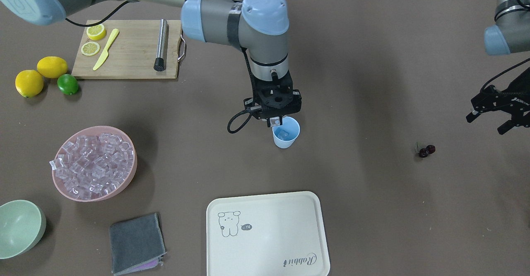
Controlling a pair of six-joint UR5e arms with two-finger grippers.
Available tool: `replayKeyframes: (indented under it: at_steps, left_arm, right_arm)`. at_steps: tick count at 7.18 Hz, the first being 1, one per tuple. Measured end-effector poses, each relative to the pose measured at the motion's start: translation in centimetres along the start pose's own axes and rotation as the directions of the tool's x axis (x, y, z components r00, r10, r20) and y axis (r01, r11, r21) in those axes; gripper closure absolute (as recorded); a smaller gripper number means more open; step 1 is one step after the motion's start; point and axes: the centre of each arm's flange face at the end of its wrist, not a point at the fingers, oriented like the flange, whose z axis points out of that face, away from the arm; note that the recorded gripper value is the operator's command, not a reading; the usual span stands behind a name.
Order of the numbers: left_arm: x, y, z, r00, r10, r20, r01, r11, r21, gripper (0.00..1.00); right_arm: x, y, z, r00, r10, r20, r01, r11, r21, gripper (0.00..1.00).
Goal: Put ice and cherries in cup
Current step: 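Carry the ice cube with the right gripper over the light-blue cup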
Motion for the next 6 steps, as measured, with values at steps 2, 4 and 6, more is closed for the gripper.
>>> replayKeyframes:
  at_steps: [2, 4, 6]
  left_arm:
    - [0.0, 0.0, 0.0, 1.000, 0.001, -0.001, -0.001, 1.000, 0.000, 0.02]
    - [0.0, 0.1, 0.0, 1.000, 0.001, -0.002, -0.001, 1.000, 0.001, 0.02]
    - [0.0, 0.1, 0.0, 1.000, 0.001, -0.002, -0.001, 1.000, 0.001, 0.02]
  right_arm:
    - [-1.3, 0.8, 1.7, 1.000, -0.008, -0.006, 0.008, 1.000, 0.024, 0.71]
    - [-1.6, 1.6, 2.8, 1.000, -0.017, -0.011, 0.017, 0.999, 0.034, 0.03]
    - [-2.2, 2.4, 3.4, 1.000, -0.026, -0.007, 0.027, 0.998, 0.052, 0.01]
